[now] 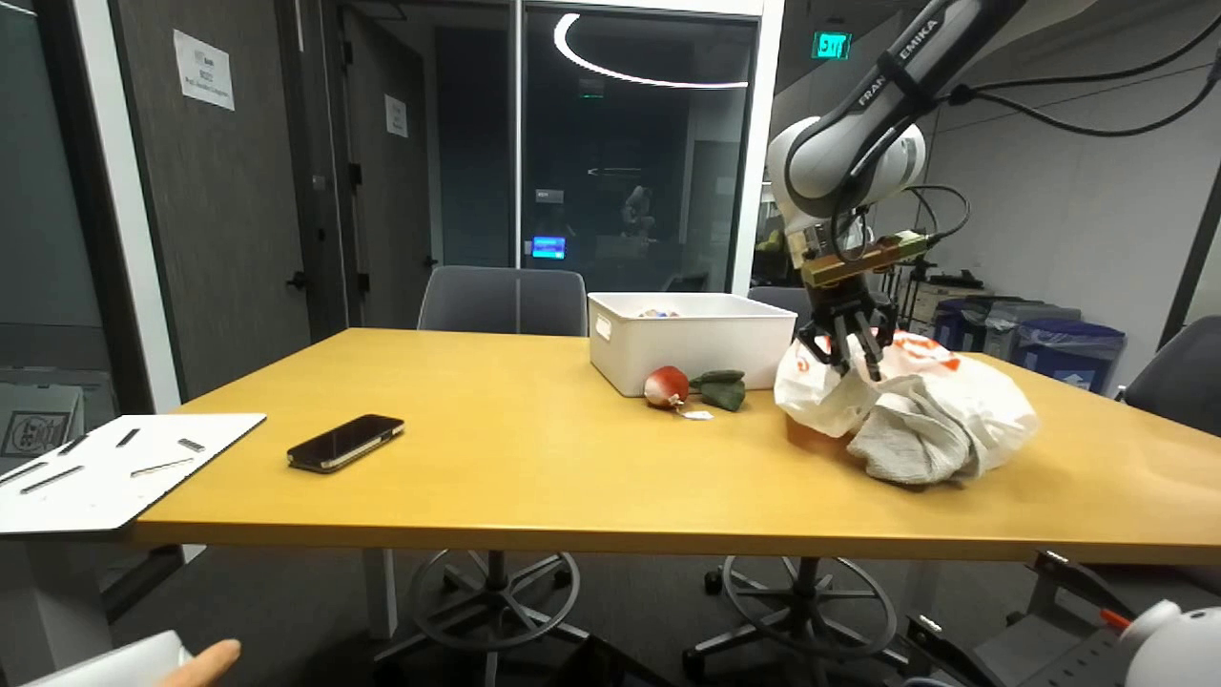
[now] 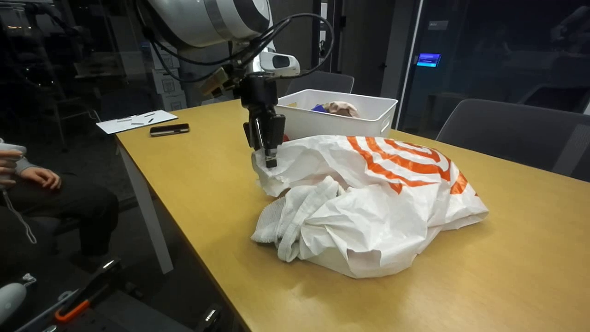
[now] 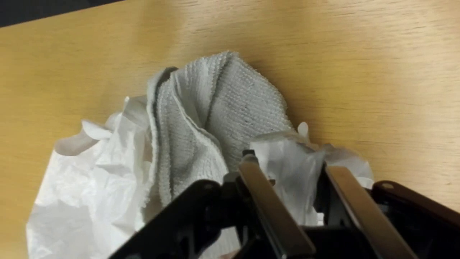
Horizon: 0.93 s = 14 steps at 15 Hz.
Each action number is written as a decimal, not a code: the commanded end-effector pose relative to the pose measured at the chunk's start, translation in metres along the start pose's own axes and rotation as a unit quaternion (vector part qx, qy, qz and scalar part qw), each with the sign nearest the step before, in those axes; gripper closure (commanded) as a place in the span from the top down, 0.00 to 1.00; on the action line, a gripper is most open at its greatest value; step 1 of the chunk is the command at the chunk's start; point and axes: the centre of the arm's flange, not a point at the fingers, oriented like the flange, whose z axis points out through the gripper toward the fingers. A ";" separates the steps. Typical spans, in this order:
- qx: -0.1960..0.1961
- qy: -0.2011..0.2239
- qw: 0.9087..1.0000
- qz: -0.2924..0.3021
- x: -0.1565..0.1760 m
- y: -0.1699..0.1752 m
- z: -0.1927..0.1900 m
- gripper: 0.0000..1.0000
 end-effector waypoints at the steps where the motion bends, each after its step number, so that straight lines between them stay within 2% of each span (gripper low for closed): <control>1: -0.030 0.009 0.998 0.047 0.001 0.006 -0.005 0.69; 3: -0.021 0.013 0.997 0.073 -0.001 0.011 -0.005 0.84; 5: -0.029 0.017 0.994 0.103 -0.002 0.019 0.003 0.99; 6: -0.023 0.024 0.993 0.117 -0.002 0.023 0.005 1.00; 7: 0.028 0.036 0.993 0.111 -0.005 0.023 0.003 1.00; 9: 0.081 0.052 0.990 0.105 -0.007 0.024 -0.005 1.00; 11: 0.128 0.072 0.983 0.111 -0.011 0.028 -0.013 1.00; 14: 0.189 0.118 0.968 0.118 -0.022 0.037 -0.028 1.00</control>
